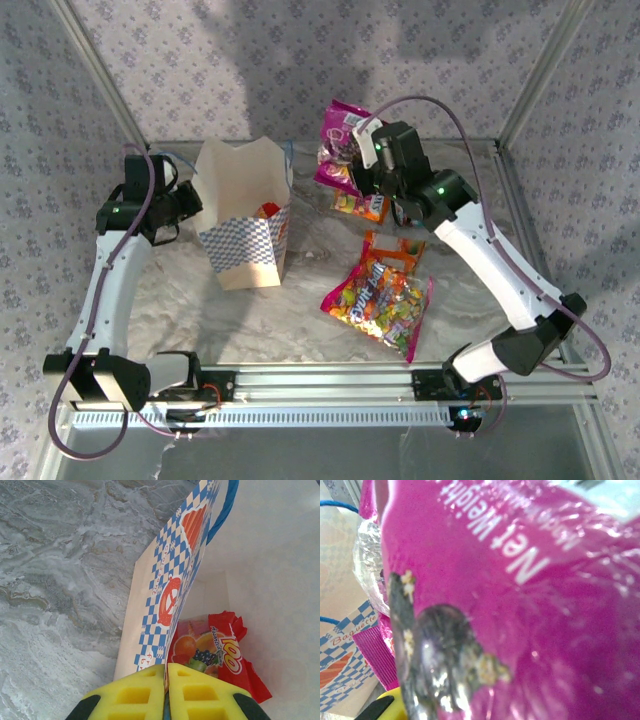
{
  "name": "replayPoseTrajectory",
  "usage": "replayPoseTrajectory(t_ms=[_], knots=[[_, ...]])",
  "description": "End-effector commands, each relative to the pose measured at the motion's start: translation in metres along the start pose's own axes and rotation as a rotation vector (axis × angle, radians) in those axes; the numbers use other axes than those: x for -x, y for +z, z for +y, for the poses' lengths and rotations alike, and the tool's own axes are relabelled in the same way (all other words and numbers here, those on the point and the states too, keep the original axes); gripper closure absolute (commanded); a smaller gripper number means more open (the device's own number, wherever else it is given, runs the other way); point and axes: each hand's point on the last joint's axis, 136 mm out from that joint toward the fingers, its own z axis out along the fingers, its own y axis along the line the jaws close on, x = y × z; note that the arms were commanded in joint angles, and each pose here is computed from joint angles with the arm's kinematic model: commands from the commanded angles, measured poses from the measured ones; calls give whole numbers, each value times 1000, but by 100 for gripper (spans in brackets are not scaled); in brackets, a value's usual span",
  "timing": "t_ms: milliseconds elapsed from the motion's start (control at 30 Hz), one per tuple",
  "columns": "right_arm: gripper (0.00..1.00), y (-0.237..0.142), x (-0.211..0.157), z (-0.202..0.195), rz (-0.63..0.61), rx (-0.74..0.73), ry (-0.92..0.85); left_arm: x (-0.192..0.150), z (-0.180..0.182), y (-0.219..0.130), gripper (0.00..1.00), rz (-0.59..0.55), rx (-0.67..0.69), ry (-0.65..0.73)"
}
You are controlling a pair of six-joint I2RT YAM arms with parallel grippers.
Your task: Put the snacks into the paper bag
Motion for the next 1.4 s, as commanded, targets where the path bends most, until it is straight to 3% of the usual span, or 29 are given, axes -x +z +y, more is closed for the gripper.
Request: replayPoseTrajectory(t_ms=[0,500,933,1367], knots=[[86,-42,63,-10,-233,-29,25,8,-5,-10,92,-18,-17,23],[87,-68,94,17,-389,110,11,7,-4,-8,92,-14,-16,19],[87,-95,105,70,-520,365,-125,5,-4,-8,93,-10,-19,20],[87,-107,115,116,-593,501,-205,2,-5,-10,93,-12,-29,25]])
